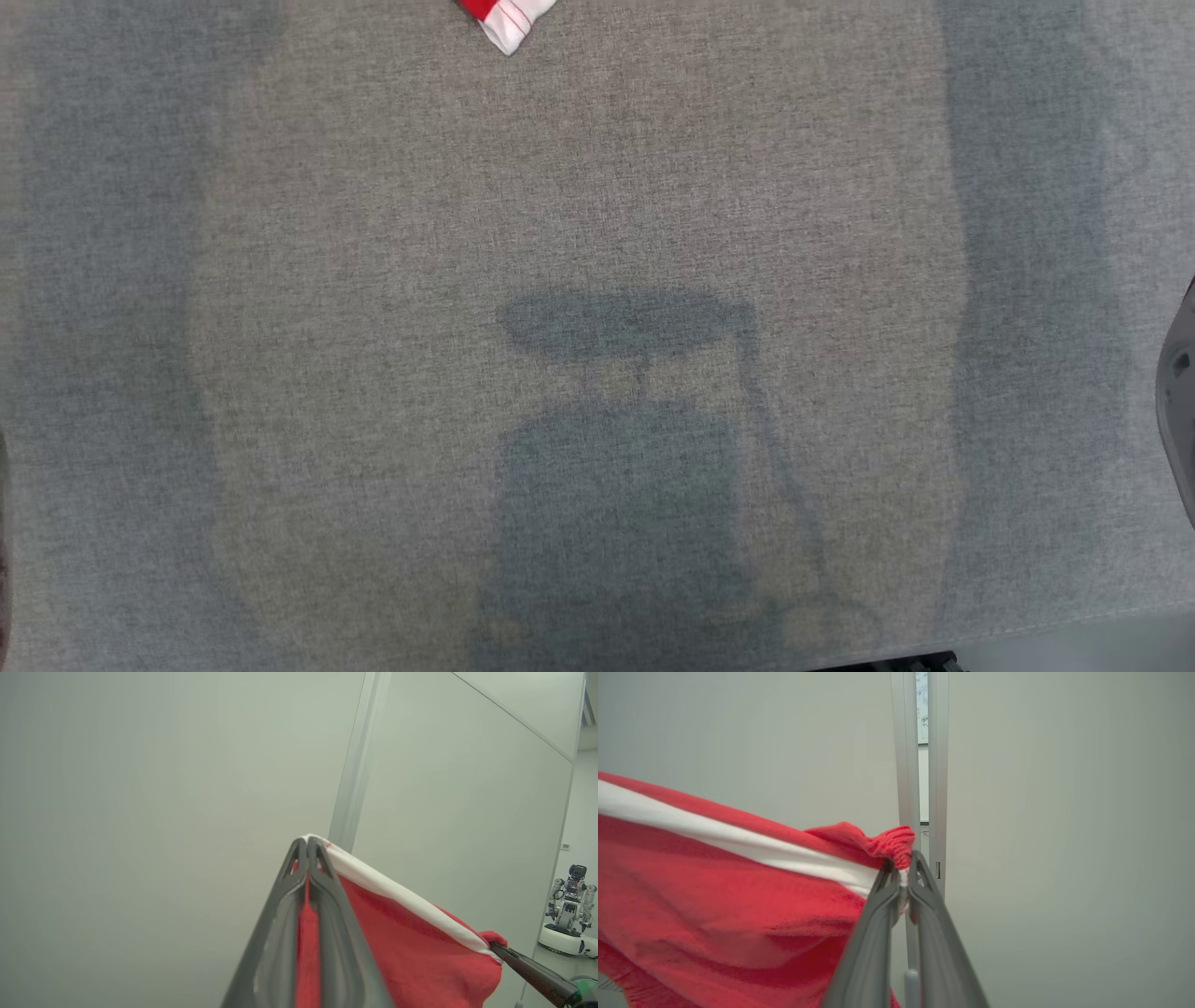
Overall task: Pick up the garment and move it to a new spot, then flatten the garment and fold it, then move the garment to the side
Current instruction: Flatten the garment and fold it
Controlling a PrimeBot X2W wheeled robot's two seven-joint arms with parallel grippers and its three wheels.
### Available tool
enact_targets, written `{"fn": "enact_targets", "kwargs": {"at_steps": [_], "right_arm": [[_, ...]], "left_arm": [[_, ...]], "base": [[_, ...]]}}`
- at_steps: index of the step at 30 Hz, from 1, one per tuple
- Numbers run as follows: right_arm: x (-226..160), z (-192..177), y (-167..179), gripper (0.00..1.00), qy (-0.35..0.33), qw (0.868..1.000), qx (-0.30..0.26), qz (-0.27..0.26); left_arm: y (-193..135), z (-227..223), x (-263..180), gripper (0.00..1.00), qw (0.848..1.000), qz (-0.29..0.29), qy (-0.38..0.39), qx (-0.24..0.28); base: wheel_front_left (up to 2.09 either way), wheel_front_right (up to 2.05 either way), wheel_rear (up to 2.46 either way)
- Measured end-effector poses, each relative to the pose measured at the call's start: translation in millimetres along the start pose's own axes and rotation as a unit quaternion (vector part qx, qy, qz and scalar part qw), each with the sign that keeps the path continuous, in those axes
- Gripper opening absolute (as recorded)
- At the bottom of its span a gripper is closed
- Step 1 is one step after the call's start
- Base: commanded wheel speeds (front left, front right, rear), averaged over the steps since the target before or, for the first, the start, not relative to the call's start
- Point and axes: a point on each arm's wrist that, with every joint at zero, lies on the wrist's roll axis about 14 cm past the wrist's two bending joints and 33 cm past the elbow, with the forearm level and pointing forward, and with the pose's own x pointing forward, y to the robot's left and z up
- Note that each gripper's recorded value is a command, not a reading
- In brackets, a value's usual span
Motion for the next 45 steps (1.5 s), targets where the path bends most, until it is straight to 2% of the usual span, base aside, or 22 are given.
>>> {"fn": "enact_targets", "kwargs": {"at_steps": [4,9,19,24,27,30,33,35,38,42,45], "right_arm": [[3,4,-9,0.0,-0.054,0.998,-0.006,-0.016],[9,18,-4,0.0,-0.081,0.996,0.001,-0.021],[27,57,7,0.0,-0.116,0.993,-0.005,-0.019],[34,51,5,0.0,-0.122,0.992,-0.026,-0.02],[37,25,7,0.0,-0.1,0.994,-0.036,-0.014],[33,-18,12,0.0,-0.062,0.997,-0.043,-0.002],[19,-68,11,0.0,-0.01,0.999,-0.043,0.006],[9,-92,13,0.0,0.026,0.999,-0.037,0.011],[-19,-132,22,0.0,0.12,0.992,-0.019,0.031],[-39,-138,31,0.0,0.166,0.985,-0.007,0.053],[-62,-128,41,0.0,0.2,0.977,0.004,0.077]], "left_arm": [[10,3,-2,0.0,0.999,0.003,-0.035,0.008],[12,21,3,0.0,0.998,0.004,-0.053,0.017],[0,67,34,0.0,0.995,-0.01,-0.09,0.046],[-2,63,43,0.0,0.994,-0.017,-0.106,0.037],[2,41,42,0.0,0.995,-0.017,-0.093,0.024],[14,4,30,0.0,0.998,-0.013,-0.058,0.022],[34,-39,5,0.0,1.0,0.009,-0.007,0.007],[40,-52,-9,0.0,1.0,0.018,0.01,-0.005],[40,-72,-38,0.0,0.998,0.017,0.061,0.002],[37,-84,-63,0.0,0.994,0.023,0.106,0.0],[25,-86,-89,0.0,0.99,0.03,0.141,-0.001]], "base": [[0.0,0.0,0.0],[0.0,0.0,0.0],[0.0,0.0,0.0],[0.0,0.0,0.0],[0.0,0.0,0.0],[0.0,0.0,0.0],[0.0,0.0,0.0],[0.0,0.0,0.0],[0.0,0.0,0.0],[0.0,0.0,0.0],[0.0,0.0,0.0]]}}
